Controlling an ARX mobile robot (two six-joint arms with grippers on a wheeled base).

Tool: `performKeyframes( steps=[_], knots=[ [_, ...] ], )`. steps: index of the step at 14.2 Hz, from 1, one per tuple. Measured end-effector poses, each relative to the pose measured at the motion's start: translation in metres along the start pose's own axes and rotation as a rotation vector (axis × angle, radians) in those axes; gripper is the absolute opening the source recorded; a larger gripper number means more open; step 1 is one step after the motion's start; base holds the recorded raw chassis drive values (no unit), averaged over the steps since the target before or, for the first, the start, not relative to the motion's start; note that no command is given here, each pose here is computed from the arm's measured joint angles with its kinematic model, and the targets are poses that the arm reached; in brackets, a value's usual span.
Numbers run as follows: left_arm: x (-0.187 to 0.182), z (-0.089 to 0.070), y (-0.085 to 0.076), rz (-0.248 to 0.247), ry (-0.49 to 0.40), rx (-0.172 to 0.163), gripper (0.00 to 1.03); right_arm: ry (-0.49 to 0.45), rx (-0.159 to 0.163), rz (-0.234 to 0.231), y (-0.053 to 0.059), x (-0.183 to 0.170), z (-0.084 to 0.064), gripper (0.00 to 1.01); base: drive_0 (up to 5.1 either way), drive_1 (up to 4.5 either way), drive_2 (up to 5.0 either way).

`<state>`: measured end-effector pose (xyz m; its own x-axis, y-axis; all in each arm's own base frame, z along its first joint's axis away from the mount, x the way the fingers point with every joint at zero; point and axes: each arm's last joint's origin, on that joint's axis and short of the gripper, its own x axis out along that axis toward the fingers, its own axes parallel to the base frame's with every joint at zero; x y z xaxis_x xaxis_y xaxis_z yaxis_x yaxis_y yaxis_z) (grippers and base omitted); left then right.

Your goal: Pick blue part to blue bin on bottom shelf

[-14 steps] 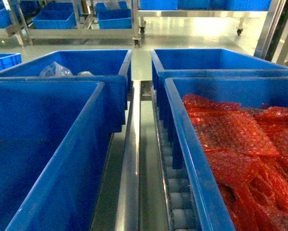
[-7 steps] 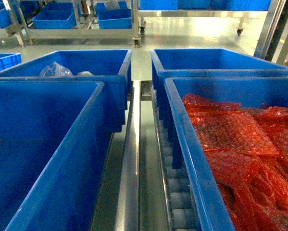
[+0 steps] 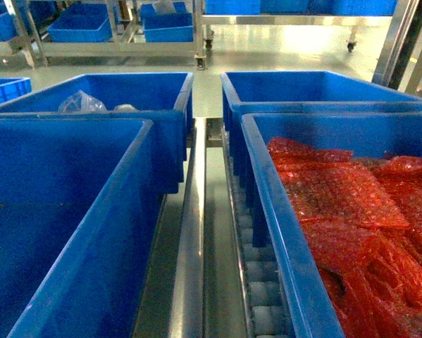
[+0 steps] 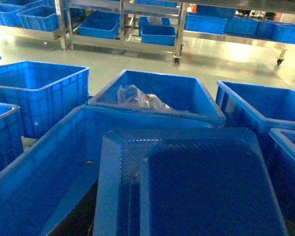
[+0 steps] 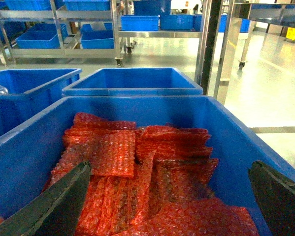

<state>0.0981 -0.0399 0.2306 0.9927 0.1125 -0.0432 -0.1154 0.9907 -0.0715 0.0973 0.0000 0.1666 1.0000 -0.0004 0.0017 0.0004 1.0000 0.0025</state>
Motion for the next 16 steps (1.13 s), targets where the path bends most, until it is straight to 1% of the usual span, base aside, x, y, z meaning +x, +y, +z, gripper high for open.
performKeyframes(
  steps=[16],
  knots=[
    [0.0000, 0.0000, 0.0000, 0.001, 0.000, 0.000, 0.43, 0.000, 0.000, 0.000, 0.0000, 0.0000, 0.0000, 0.98, 0.0, 0.00, 0.0]
  ],
)
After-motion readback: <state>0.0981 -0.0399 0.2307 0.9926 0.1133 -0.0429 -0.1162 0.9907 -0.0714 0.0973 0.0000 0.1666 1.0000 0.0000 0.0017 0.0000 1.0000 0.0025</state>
